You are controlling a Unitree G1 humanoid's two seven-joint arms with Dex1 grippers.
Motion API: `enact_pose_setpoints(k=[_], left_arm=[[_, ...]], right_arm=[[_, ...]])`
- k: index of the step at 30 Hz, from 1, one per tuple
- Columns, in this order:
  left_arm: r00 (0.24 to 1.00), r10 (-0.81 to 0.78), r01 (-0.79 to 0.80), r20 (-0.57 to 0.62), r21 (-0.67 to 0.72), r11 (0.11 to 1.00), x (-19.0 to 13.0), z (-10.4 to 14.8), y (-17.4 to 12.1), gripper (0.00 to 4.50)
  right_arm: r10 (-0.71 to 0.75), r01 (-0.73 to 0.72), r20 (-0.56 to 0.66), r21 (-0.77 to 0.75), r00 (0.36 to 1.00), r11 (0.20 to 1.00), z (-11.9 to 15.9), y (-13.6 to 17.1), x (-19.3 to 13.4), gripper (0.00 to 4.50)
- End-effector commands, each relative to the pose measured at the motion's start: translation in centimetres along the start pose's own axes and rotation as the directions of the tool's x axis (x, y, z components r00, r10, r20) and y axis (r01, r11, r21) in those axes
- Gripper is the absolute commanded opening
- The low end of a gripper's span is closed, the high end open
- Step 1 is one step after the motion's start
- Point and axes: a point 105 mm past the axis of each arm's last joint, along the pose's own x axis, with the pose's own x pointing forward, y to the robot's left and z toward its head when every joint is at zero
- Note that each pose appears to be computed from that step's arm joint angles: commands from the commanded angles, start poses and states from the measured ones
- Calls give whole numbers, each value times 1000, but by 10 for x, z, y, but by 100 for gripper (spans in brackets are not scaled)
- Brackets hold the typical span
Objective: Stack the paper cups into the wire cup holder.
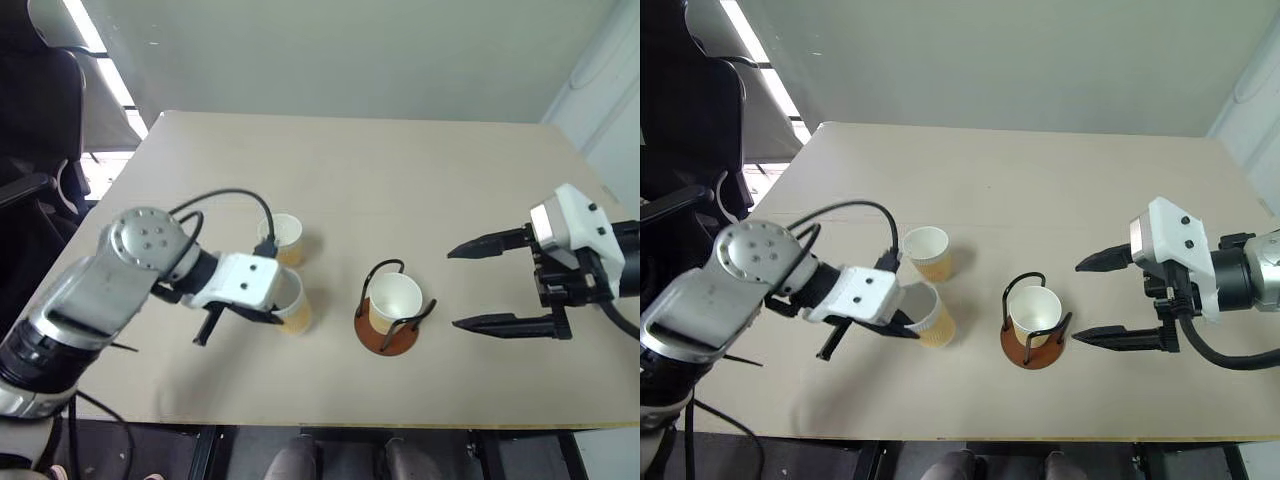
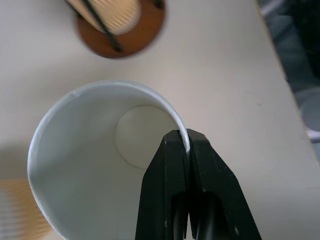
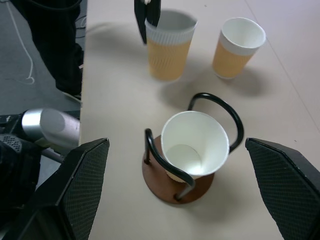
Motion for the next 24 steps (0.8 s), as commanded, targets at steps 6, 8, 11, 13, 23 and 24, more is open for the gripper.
enact_pose_setpoints(k=[6, 8, 11, 13, 23, 24], left_arm=[[971, 222, -228, 90, 58, 972, -61, 36, 53, 3], [964, 231, -241, 130, 72, 968, -67, 46, 59, 3], [960, 199, -222, 197, 101, 970, -70, 62, 62, 3], [959, 153, -186, 240, 122, 975, -70, 73, 61, 3], [951, 1, -88, 309, 269, 959, -58, 111, 70, 3], [950, -25, -71, 312, 291, 954, -54, 115, 69, 3]], right_arm=[[-44, 44, -13, -25, 999, 999, -6, -9, -4, 450], [-50, 49, -26, -26, 998, 998, -11, -10, -3, 450], [-58, 57, -23, -30, 998, 998, -13, -12, -2, 450], [-63, 62, -22, -33, 998, 998, -14, -12, 0, 450], [-105, 104, -53, -24, 993, 994, -22, -12, -4, 450], [-112, 111, -59, -24, 992, 994, -24, -13, -5, 450]])
